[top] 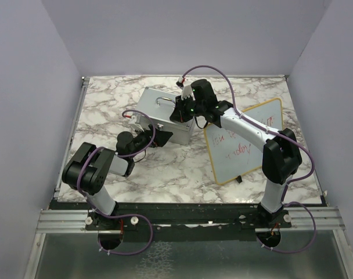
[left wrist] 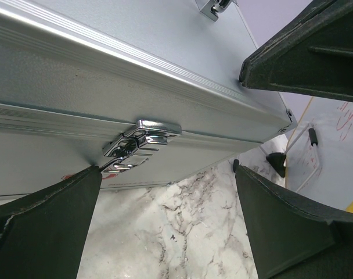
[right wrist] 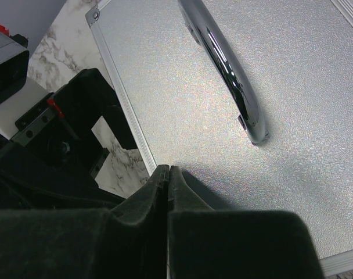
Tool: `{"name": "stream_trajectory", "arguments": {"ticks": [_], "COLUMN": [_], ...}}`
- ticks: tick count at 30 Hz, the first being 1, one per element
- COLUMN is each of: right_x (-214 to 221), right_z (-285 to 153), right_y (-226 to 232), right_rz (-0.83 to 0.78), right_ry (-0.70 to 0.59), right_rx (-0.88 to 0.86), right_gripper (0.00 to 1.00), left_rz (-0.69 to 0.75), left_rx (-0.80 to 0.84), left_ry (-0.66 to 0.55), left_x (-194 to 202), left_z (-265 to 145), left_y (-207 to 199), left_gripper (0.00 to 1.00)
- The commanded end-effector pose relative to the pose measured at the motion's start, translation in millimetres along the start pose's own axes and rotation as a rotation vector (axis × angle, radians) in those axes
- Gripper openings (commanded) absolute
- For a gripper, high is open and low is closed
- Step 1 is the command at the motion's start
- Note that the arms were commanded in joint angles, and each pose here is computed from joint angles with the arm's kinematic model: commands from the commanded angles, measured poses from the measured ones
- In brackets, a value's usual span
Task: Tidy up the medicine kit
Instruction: Close the medicine box at the center of the board.
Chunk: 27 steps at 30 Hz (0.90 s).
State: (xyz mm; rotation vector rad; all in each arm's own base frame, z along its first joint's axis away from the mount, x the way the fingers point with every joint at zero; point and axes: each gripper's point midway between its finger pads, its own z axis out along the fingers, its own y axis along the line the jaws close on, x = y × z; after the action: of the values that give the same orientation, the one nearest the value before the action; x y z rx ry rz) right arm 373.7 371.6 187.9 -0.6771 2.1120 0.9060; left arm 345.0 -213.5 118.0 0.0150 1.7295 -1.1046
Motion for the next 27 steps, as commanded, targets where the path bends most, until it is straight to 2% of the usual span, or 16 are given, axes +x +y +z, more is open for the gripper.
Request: {"name": "stream_trajectory", "arguments": {"ticks": [1, 16, 27], "right_x": [-9, -6, -7], "right_z": [1, 3, 4], "right_y": [2, 3, 5], "right_rz": [-0.014, 0.0, 0.01], "right_ry": [-0.016, -0.015, -0.02], "right_rx": [0.005, -0.009, -0.018], "right_gripper": [0.04, 0.04, 0.04], "left_rz": [0.009, -0.028, -0.047], "left_rx": [0.082, 0.157, 0.151], "left_ry": [-0.048, -0.054, -0.054], "left_x": [-20, -24, -22], "left_z": [3, -13, -21], "left_y": [-21, -47, -49], "left_gripper": [0.99, 0.95, 0.95]}}
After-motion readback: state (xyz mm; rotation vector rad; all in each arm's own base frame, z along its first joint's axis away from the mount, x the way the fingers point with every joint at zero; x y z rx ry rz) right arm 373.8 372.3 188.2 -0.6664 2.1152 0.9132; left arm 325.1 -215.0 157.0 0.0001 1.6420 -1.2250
